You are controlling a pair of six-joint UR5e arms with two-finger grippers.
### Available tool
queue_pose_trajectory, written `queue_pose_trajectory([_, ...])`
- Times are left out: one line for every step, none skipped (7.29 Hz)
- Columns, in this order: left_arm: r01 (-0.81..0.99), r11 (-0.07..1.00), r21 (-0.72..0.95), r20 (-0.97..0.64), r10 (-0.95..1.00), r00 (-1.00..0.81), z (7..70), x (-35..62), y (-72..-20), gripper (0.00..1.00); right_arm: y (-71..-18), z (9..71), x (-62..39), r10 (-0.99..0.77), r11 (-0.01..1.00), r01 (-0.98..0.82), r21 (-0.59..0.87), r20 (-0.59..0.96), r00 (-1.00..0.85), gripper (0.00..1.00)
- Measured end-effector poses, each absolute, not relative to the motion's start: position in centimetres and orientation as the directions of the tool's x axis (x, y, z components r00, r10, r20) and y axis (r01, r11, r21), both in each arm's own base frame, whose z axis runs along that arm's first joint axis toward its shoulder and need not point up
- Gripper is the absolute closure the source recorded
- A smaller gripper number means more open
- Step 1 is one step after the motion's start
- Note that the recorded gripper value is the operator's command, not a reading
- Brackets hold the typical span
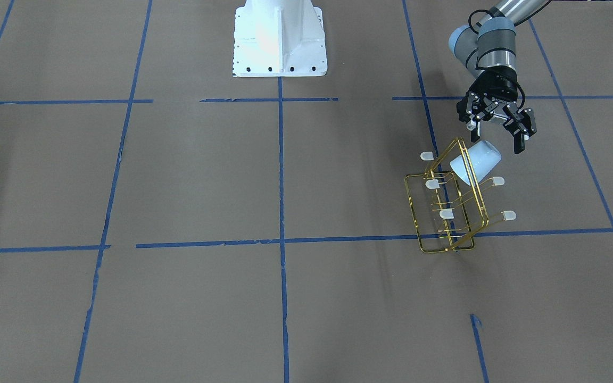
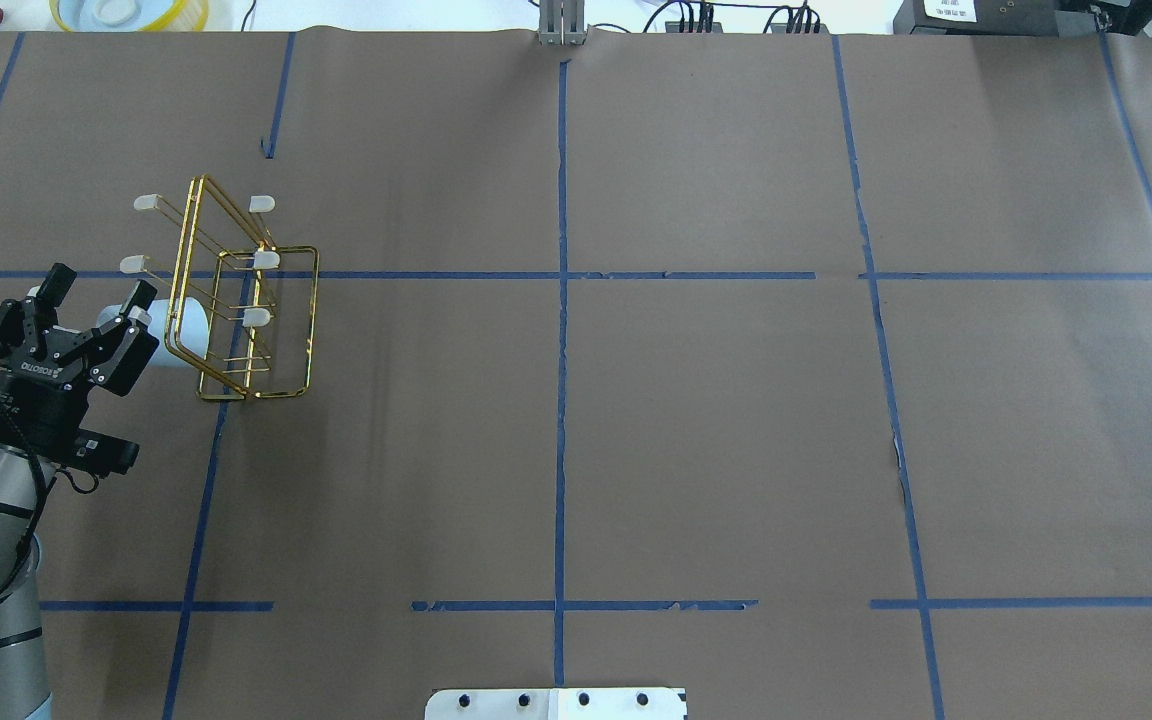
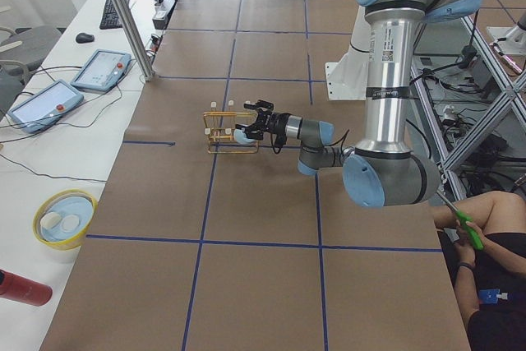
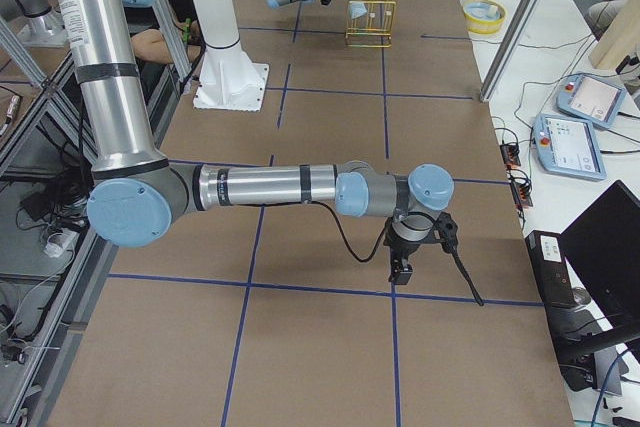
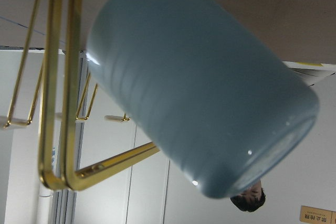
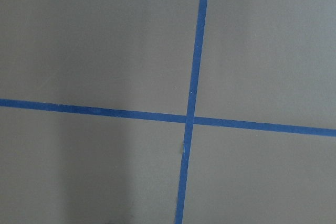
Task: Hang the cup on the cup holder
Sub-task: 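Push the cup onto a rack peg with the left gripper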
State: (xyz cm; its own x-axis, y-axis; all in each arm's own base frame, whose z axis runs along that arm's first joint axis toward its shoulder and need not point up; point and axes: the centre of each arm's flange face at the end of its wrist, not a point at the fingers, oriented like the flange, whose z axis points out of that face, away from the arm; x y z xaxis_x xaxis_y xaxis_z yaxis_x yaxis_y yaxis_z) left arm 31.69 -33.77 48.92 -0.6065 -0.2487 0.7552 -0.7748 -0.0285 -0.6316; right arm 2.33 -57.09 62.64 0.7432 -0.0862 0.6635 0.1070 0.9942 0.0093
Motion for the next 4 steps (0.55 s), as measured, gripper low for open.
queue_pose_trajectory([-0.750, -0.036, -0.661, 0.727, -0.277, -0.628, 48.3, 30.6, -33.4, 0.00, -57.1, 62.6, 2.3, -0.086, 0.994, 0.107, 0.009, 0.664, 0.743, 0.00])
queue_pose_trajectory([-0.699, -0.040, -0.714, 0.673, -0.314, -0.669, 47.9, 29.1, -32.7, 0.00, -57.1, 62.6, 2.3, -0.086, 0.994, 0.107, 0.009, 0.664, 0.743, 0.00])
queue_pose_trajectory([-0.625, -0.031, -0.780, 0.594, -0.352, -0.723, 47.9, 27.4, -32.3, 0.00, -57.1, 62.6, 2.4, -0.086, 0.994, 0.107, 0.009, 0.664, 0.743, 0.00])
queue_pose_trajectory([-0.521, -0.002, -0.854, 0.481, -0.388, -0.786, 48.3, 25.7, -32.4, 0.00, -57.1, 62.6, 2.4, -0.086, 0.994, 0.107, 0.009, 0.664, 0.743, 0.00])
